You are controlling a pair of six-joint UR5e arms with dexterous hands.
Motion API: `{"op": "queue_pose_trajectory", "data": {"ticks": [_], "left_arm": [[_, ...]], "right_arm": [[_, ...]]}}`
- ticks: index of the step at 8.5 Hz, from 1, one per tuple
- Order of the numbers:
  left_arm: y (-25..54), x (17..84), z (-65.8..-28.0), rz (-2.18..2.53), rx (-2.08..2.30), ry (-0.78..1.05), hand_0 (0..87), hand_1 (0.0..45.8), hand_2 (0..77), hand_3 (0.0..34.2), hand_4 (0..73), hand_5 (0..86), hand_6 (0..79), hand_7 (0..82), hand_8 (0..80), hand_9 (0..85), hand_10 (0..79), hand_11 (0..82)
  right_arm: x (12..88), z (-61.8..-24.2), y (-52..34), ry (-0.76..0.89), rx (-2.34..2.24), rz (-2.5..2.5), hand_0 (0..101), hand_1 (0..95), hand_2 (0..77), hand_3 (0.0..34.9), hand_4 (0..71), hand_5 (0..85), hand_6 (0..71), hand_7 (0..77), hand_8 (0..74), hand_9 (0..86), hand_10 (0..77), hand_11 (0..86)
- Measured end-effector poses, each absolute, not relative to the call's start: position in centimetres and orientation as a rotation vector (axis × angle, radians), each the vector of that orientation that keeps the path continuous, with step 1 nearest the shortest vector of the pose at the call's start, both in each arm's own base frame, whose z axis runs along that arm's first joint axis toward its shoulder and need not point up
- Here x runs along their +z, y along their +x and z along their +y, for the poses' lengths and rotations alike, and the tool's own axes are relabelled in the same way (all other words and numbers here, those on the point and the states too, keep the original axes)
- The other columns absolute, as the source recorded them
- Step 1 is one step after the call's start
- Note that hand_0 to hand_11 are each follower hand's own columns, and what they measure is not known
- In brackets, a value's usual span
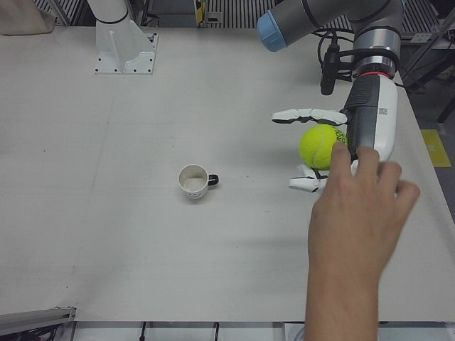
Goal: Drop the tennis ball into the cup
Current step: 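Move the left hand holding the tennis ball in over the table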
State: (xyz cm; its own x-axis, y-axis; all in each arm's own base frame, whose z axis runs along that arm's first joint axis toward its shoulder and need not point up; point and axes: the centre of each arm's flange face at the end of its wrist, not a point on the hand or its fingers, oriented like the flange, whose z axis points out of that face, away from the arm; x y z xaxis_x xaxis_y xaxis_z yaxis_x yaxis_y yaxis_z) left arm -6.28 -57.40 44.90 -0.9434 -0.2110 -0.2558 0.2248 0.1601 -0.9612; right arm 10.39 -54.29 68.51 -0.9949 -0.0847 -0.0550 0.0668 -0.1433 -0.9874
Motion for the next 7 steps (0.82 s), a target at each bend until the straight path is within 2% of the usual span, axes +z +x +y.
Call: {"op": "queue_pose_trajectory", "data": {"ticks": [1, 2, 3, 4, 5, 6, 7], "left_arm": [[-6.3, 44.9, -57.4, 2.113, -1.843, 0.013, 58.7, 15.3, 7.1, 0.0, 50.2, 21.8, 57.8, 52.4, 60.0, 72.0, 42.5, 61.1], [-6.0, 44.3, -57.3, 2.126, -1.824, 0.01, 58.7, 13.6, 7.1, 0.0, 51.8, 22.9, 57.8, 52.4, 57.3, 54.5, 43.1, 61.1], [-4.7, 43.6, -57.4, 2.141, -1.786, -0.011, 57.1, 11.4, 5.5, 0.0, 52.4, 22.9, 57.8, 52.4, 60.5, 63.8, 43.1, 61.1], [-2.1, 43.1, -57.5, 2.146, -1.736, -0.057, 54.3, 9.3, 5.5, 0.0, 52.4, 21.3, 58.4, 52.4, 60.5, 72.0, 43.1, 58.4], [1.2, 42.8, -57.6, 2.145, -1.684, -0.115, 52.1, 8.7, 5.5, 0.0, 52.4, 19.1, 58.9, 52.4, 58.9, 69.8, 42.5, 58.9], [4.4, 42.6, -57.6, 2.137, -1.637, -0.173, 50.2, 7.6, 9.8, 0.0, 49.6, 18.5, 58.9, 52.4, 58.9, 69.3, 42.5, 58.9], [7.2, 42.5, -57.4, 2.127, -1.599, -0.218, 48.9, 7.1, 9.8, 0.0, 49.1, 16.9, 58.9, 52.4, 58.4, 69.8, 41.5, 56.2]], "right_arm": [[68.5, -54.3, 10.4, -0.021, -2.302, 1.987, 0, 0.5, 0.5, 0.0, 0.0, 0.0, 0.0, 0.0, 0.0, 0.0, 0.0, 0.5], [68.5, -54.3, 10.4, -0.021, -2.302, 1.987, 0, 0.5, 0.5, 0.0, 0.0, 0.0, 0.0, 0.0, 0.0, 0.0, 0.0, 0.5], [68.5, -54.3, 10.4, -0.021, -2.302, 1.987, 0, 0.5, 0.5, 0.0, 0.0, 0.0, 0.0, 0.0, 0.0, 0.0, 0.0, 0.5], [68.5, -54.3, 10.4, -0.021, -2.302, 1.988, 0, 0.5, 0.5, 0.0, 0.0, 0.0, 0.0, 0.0, 0.0, 0.0, 0.0, 0.5], [68.5, -54.3, 10.4, -0.021, -2.301, 1.988, 0, 0.5, 0.5, 0.0, 0.0, 0.0, 0.0, 0.0, 0.0, 0.0, 0.0, 0.5], [68.5, -54.3, 10.4, -0.021, -2.301, 1.988, 0, 0.5, 0.5, 0.0, 0.0, 0.0, 0.0, 0.0, 0.0, 0.0, 0.0, 0.5], [68.5, -54.3, 10.4, -0.021, -2.301, 1.988, 0, 0.5, 0.5, 0.0, 0.0, 0.0, 0.0, 0.0, 0.0, 0.0, 0.0, 0.5]]}}
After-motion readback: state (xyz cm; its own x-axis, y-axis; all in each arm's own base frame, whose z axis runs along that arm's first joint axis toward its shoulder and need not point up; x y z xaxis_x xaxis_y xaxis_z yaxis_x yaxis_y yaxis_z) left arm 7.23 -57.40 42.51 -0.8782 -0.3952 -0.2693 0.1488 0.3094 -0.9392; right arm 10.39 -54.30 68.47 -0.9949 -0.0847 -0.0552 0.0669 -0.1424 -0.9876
